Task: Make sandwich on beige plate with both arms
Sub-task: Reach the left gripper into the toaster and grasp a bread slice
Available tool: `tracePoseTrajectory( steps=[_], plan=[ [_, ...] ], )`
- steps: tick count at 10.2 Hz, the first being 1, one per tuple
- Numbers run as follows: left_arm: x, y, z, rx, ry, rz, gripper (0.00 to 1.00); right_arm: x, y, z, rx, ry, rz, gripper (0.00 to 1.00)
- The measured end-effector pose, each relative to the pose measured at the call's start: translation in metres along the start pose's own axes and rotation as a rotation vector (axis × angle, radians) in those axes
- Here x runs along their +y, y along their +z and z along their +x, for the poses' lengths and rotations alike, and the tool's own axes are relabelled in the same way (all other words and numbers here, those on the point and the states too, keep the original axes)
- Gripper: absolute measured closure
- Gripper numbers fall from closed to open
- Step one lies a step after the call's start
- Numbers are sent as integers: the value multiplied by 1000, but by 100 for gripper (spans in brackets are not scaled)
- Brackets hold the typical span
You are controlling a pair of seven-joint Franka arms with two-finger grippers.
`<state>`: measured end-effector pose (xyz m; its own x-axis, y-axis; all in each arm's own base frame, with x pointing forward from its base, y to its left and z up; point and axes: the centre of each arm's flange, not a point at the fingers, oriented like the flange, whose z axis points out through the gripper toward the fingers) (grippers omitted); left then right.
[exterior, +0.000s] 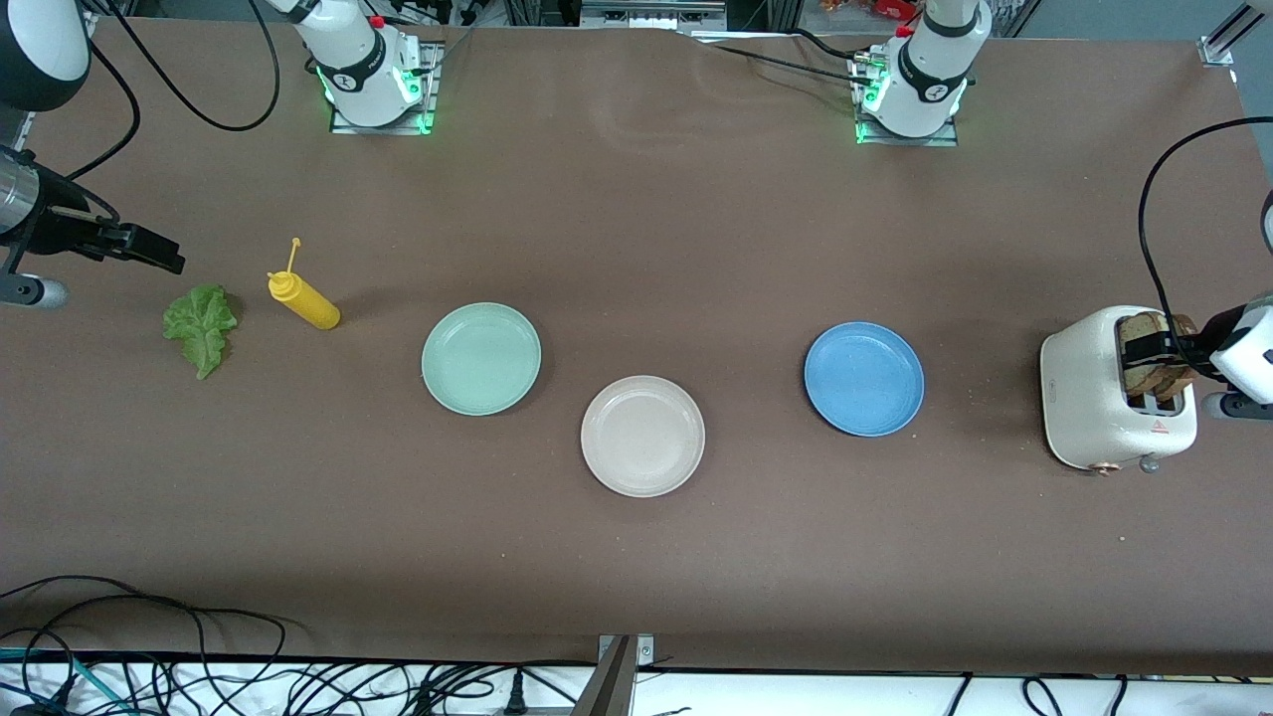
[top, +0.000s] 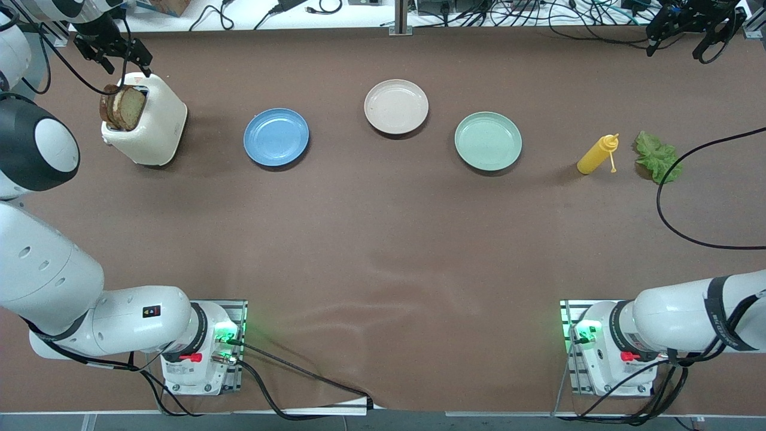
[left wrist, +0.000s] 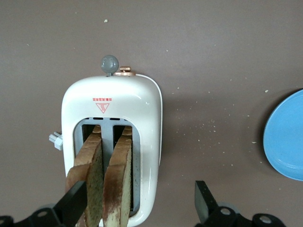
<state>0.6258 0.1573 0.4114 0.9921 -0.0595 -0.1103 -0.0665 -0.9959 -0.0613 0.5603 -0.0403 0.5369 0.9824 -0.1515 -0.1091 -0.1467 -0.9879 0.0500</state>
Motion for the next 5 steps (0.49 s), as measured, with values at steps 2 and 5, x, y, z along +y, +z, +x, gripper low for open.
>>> tracePoseTrajectory(
  steps=[2, 5],
  plan=[
    [-4, 15, -3, 8, 0, 1, 0, 0, 0, 0, 0, 0, 0, 0],
    [-7, 37, -6, 23, 0, 2, 1, 0, 0, 0, 0, 0, 0, 0]
  ],
)
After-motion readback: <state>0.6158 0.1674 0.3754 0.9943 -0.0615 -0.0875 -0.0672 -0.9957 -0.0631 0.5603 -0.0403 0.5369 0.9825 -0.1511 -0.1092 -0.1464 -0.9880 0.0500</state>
